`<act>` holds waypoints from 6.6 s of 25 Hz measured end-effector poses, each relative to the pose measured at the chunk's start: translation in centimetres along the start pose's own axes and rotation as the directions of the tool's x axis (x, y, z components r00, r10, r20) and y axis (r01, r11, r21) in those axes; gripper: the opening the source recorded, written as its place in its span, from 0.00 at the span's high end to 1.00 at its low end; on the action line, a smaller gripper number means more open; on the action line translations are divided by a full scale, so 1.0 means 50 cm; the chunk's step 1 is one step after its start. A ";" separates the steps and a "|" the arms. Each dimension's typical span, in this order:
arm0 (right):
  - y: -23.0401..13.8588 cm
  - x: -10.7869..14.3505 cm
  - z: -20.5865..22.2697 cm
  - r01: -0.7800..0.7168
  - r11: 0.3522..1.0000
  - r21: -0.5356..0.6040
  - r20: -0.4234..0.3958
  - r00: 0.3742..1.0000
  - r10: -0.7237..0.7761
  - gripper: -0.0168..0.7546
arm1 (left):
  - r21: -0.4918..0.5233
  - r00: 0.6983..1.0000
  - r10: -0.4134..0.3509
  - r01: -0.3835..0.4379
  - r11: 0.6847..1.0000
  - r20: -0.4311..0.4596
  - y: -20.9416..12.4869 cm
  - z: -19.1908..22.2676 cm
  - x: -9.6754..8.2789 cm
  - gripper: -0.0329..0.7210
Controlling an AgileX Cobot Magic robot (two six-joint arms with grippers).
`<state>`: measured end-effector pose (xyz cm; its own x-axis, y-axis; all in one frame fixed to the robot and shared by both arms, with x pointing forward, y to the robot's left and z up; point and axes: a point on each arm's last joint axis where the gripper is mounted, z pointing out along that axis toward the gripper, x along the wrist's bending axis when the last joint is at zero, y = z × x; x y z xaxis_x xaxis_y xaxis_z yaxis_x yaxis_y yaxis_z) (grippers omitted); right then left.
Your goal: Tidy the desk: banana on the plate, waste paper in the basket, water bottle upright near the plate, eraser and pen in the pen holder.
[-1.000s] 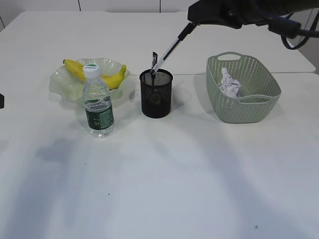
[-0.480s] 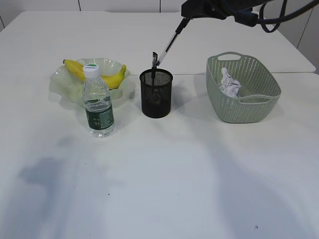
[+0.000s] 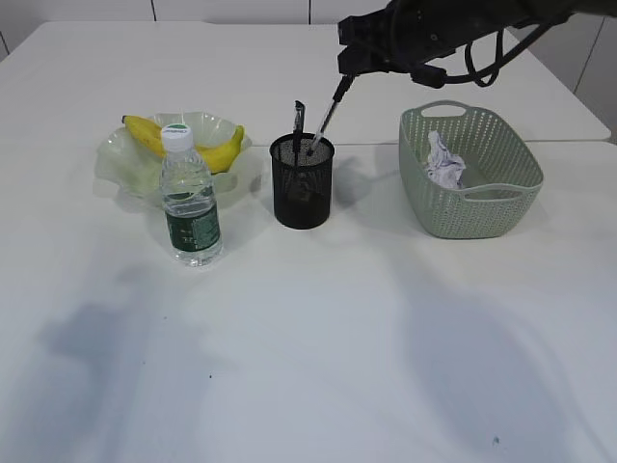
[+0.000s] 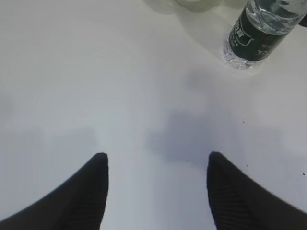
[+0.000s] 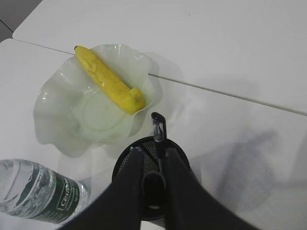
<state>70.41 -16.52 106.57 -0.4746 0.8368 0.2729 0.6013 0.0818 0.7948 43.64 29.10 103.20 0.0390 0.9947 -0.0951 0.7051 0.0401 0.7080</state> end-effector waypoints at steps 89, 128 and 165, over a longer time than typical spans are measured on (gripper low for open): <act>-0.008 -0.011 0.086 0.116 0.962 0.246 0.099 0.985 -0.144 0.20 | 0.030 0.999 -0.027 0.027 0.999 0.017 -0.005 0.000 -0.003 0.37; -0.111 0.023 -0.365 -0.126 0.859 0.497 0.390 0.916 -0.091 0.22 | 0.076 0.998 -0.049 0.052 0.996 -0.039 -0.003 -0.194 -0.011 0.37; -0.455 0.195 -0.726 -0.085 0.976 0.198 0.514 0.857 -0.030 0.22 | -0.092 0.999 -0.049 0.049 0.995 -0.004 -0.193 -0.357 -0.019 0.37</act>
<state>28.77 -29.90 110.83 -0.0945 0.9931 -0.0688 0.7548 0.1165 0.6455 24.17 29.48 108.97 0.0014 0.9919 -0.1272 0.6379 0.0971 0.7640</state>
